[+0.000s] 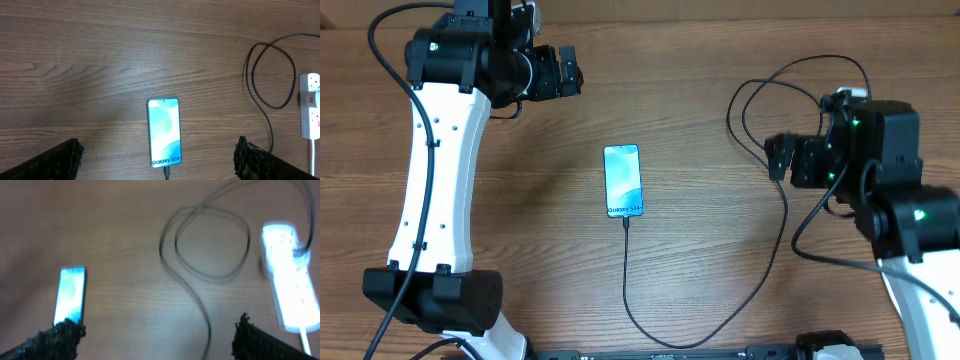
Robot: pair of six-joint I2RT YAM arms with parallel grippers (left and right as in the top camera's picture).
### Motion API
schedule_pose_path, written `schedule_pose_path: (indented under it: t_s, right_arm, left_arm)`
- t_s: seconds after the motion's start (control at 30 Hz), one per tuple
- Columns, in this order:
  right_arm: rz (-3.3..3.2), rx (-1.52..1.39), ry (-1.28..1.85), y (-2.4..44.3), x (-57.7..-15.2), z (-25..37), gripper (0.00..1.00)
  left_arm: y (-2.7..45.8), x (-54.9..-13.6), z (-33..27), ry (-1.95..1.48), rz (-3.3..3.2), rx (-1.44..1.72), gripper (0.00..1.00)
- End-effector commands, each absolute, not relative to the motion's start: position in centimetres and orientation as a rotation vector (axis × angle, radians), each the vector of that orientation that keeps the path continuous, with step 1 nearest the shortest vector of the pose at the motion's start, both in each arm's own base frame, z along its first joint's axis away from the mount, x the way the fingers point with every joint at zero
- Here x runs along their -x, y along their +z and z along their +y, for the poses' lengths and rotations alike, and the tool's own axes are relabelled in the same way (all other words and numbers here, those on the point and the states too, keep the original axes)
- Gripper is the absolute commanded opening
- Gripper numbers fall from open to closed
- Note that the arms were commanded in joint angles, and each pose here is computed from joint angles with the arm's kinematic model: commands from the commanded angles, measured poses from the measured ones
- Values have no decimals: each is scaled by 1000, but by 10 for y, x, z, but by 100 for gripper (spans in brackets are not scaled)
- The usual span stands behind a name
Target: Plug charger to phone and switch on socket
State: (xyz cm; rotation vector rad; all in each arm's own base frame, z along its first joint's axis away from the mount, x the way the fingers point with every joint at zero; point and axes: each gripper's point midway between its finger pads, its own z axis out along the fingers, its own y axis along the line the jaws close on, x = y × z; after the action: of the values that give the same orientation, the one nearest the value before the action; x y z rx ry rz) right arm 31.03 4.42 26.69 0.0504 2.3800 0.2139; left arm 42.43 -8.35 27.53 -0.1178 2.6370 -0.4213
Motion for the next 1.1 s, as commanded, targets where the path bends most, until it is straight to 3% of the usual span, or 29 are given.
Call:
schedule_pose_path:
  t_s: [0.0,0.23,0.67,0.97,1.07]
  right_arm:
    - [2250,-70,163,276,-304,32,100]
    - [1981,-64,186,271,-290,29,100]
    - [1711,-17,265,186,-247,29,100]
    - [1702,-16,265,159,-243,29,100]
    - [1645,-10,268,169,-241,29,100]
  left_arm:
    - [275,-424,-87,-419,2637,97,100]
    - [275,-424,-87,-420,2637,97,99]
    - [275,-424,-87,-420,2637,97,100]
    - [275,-425,-86,-419,2637,99,100]
    - [275,-425,-86,-419,2637,99,100]
